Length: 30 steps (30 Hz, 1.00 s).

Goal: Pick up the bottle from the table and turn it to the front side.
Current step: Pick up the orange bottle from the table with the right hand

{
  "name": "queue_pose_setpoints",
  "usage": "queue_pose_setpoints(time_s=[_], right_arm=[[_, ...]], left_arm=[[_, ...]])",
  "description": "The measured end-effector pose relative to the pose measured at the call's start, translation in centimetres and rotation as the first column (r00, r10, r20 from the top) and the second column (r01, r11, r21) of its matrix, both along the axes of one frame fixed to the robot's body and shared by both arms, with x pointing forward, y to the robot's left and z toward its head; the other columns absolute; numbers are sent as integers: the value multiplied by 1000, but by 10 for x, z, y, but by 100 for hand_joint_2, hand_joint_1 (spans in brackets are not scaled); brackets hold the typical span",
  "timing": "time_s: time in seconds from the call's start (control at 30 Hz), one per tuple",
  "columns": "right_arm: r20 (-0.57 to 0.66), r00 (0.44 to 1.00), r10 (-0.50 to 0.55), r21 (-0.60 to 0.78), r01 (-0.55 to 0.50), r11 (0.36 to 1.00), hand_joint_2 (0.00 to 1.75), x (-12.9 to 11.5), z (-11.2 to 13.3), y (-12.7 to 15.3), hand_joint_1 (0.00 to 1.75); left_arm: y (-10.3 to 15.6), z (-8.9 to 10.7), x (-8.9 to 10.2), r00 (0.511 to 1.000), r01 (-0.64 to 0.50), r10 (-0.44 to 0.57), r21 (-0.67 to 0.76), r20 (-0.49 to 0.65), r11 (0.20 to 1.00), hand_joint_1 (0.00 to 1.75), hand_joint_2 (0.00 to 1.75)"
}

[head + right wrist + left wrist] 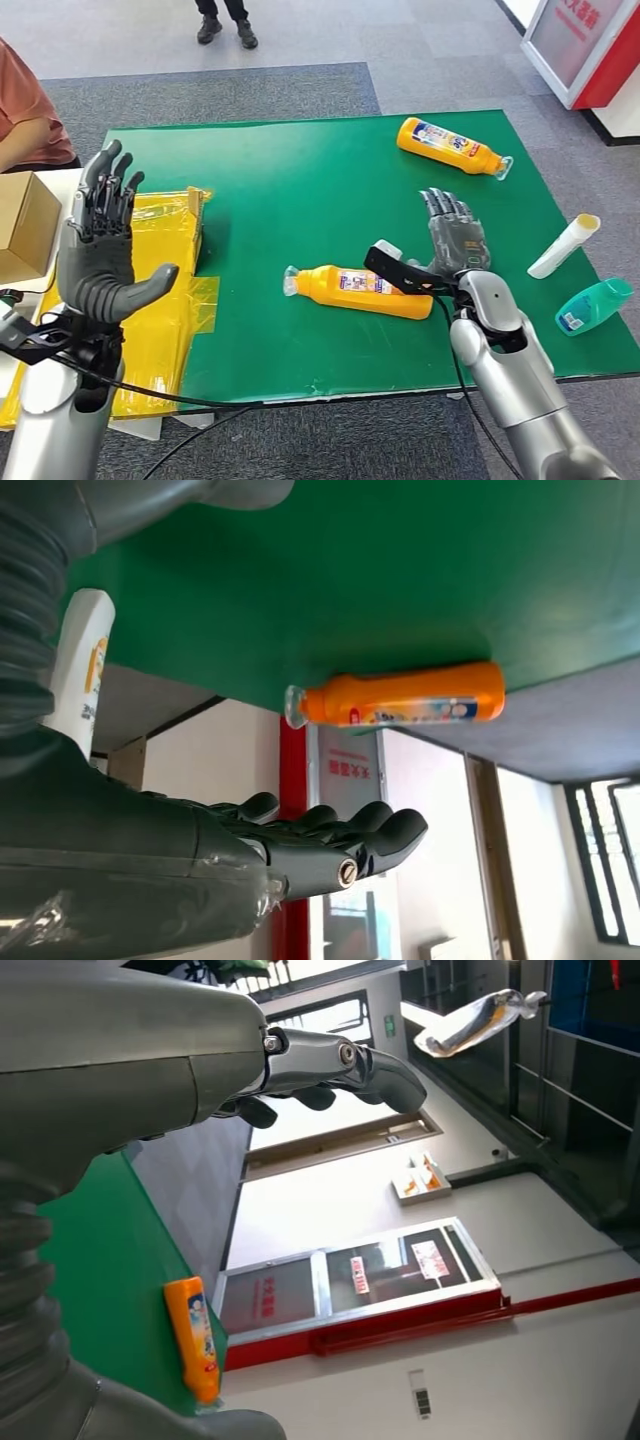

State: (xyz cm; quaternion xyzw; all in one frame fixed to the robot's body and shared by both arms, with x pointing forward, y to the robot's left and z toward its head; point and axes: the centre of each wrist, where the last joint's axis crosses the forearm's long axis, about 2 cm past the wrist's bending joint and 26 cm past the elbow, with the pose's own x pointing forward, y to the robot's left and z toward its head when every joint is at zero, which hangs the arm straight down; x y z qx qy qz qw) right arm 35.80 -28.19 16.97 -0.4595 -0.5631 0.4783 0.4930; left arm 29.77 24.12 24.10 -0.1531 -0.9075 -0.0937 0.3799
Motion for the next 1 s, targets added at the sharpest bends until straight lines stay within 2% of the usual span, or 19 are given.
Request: queue_pose_setpoints(time_s=[0.23, 0.4, 0.57, 1.0], right_arm=[[-154, 987, 40, -32, -46, 998, 175, 10, -26, 20, 0], [-165, 984, 68, 1, -69, 998, 175, 9, -35, 29, 0], [-168, 981, 99, 45, -93, 995, 175, 9, -25, 29, 0], [-162, 973, 167, 42, -162, 986, 175, 7, 11, -7, 0]], left_arm=[[-8, 19, 19, 1000, 17, -17, 13, 11, 1000, 0, 175], [-11, 24, 25, 1000, 16, -16, 20, 9, 1000, 0, 175], [-10, 21, 24, 1000, 7, -7, 21, -2, 1000, 0, 175], [-1, 9, 20, 1000, -22, 22, 37, -17, 999, 0, 175]])
